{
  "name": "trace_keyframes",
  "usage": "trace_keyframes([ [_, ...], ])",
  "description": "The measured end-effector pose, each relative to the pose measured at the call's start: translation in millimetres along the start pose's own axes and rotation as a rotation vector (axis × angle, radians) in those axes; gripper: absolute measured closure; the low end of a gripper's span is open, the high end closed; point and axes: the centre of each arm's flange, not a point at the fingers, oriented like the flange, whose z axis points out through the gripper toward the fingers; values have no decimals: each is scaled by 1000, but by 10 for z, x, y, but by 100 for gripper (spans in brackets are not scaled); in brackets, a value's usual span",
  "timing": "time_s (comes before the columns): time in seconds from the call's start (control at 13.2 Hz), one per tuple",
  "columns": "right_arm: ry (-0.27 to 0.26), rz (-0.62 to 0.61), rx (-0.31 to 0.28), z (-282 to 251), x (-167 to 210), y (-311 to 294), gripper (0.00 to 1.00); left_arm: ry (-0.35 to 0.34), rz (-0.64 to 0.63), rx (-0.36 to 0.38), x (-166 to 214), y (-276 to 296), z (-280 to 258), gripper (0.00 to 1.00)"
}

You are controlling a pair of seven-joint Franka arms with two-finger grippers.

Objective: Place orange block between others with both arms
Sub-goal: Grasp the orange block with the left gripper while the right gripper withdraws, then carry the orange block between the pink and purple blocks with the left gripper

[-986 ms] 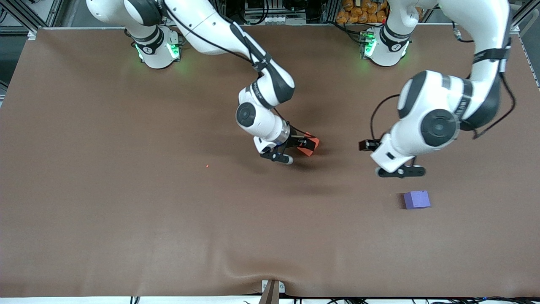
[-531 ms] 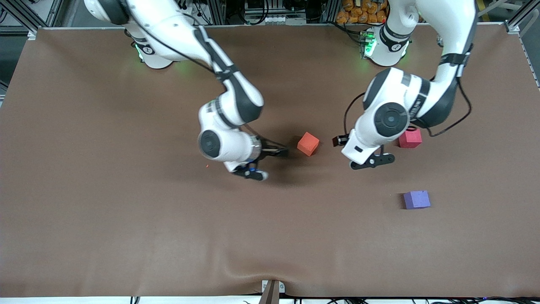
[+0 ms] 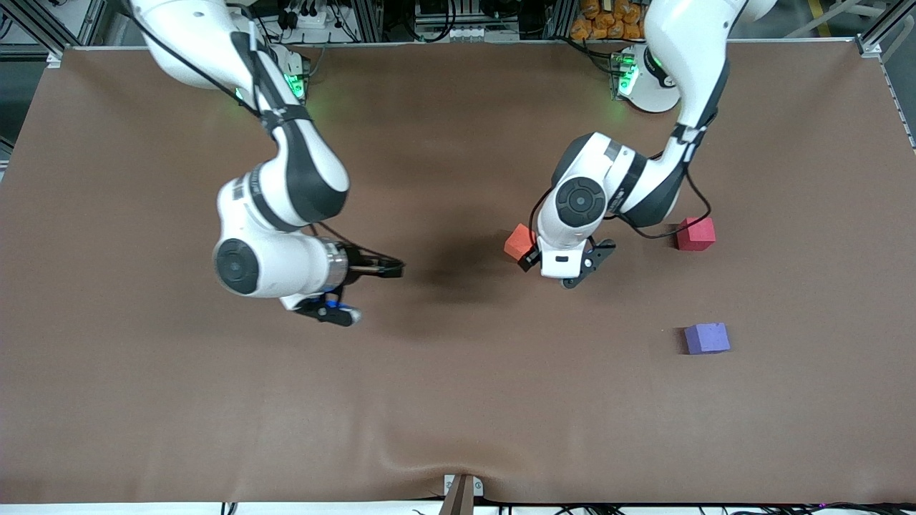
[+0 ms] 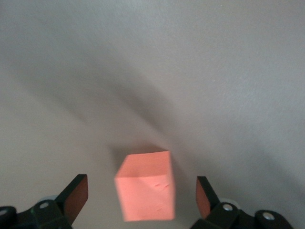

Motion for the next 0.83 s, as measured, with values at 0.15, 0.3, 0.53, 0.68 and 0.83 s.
trace_keyframes([
  [0.15,12,31,-14,-210,113,265,0,6,-105,-34,-138,31,189,0],
  [0.3,23,71,-8,-375,248,534,0,6,-144,-24,-295,35,342,0],
  [0.53,27,125,-4,-480,418,888,0,7,-144,17,-449,-58,544,0],
  [0.68,22,174,6,-549,545,1196,0,7,-144,30,-457,-111,623,0],
  [0.83,1,196,-14,-636,636,1566,0,8,-145,18,-456,-124,686,0],
])
